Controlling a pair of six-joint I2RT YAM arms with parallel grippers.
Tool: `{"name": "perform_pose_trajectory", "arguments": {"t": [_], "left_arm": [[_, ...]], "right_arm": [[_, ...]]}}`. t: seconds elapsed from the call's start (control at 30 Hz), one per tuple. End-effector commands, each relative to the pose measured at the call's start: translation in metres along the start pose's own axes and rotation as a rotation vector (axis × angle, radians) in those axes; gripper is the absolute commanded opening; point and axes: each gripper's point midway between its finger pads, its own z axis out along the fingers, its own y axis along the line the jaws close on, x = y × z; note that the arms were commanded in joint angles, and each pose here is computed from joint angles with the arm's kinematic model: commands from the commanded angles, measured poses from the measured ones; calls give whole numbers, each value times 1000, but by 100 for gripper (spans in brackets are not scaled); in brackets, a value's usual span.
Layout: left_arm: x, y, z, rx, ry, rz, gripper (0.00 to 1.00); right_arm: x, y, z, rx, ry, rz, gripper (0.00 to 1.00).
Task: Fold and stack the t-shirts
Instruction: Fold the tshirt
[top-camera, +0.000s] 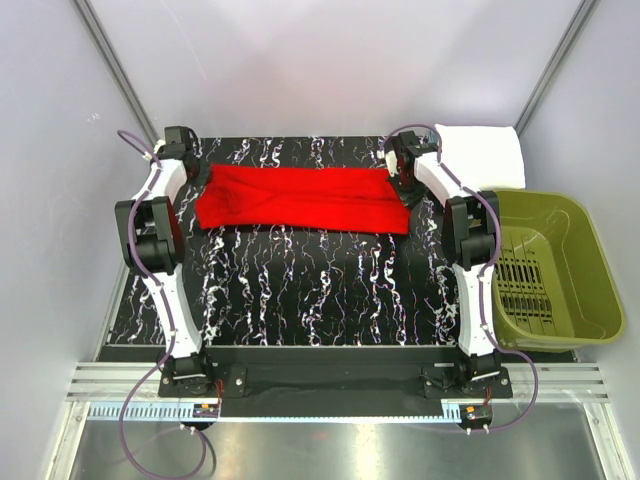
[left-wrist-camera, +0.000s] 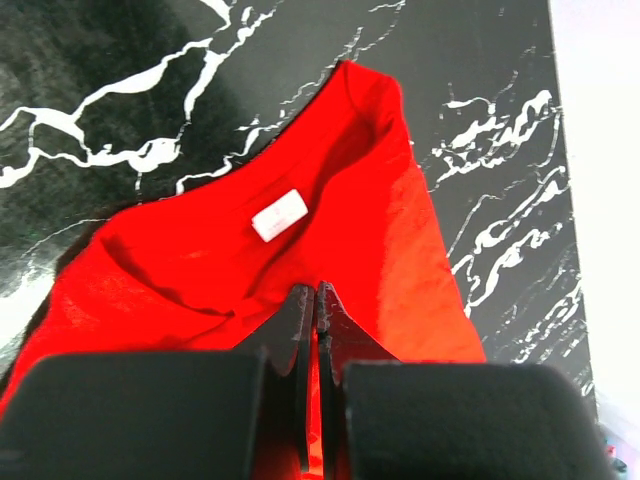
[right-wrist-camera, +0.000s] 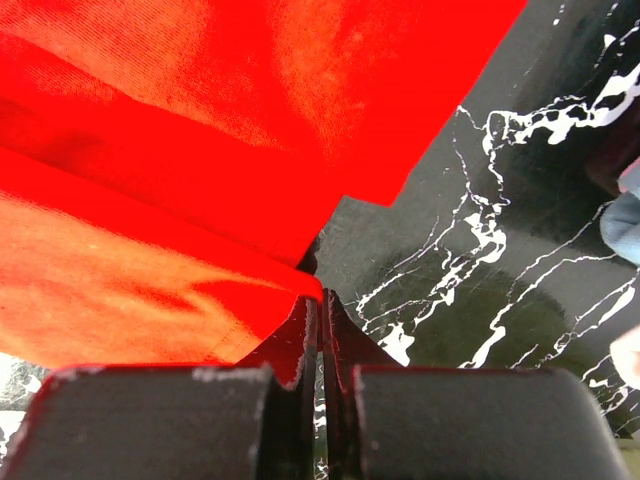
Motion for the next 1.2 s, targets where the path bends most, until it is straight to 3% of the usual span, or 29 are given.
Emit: {"name": "perform_pose_trajectory", "arguments": {"t": [0.0, 0.33, 0.47, 0.67, 0.77, 0.93, 1.07, 1.17], "left_arm": [[-23, -13, -6, 22, -84, 18, 0], [-19, -20, -1, 62, -66, 20, 0], [-15, -29, 2, 105, -45, 18, 0], [-14, -36, 0, 135, -31, 13, 0], [-15, -35, -3, 132, -33, 19, 14], [-16, -43, -6, 167, -30, 51, 17], [-18, -64, -18, 260, -26, 109, 22], [-15, -68, -23, 284, -7, 137, 27]], "right_arm": [[-8, -10, -6, 21, -17, -6, 1], [-20, -16, -8, 42, -51, 3, 9], [-24, -21, -11, 64, -55, 20, 25], [-26, -28, -26, 109, -65, 72, 30], [-29, -26, -39, 95, -82, 142, 31], [-33, 2, -59, -44, -116, 276, 31], [-56, 19, -81, -150, -223, 382, 27], [-55, 18, -81, -133, -214, 506, 25]]}}
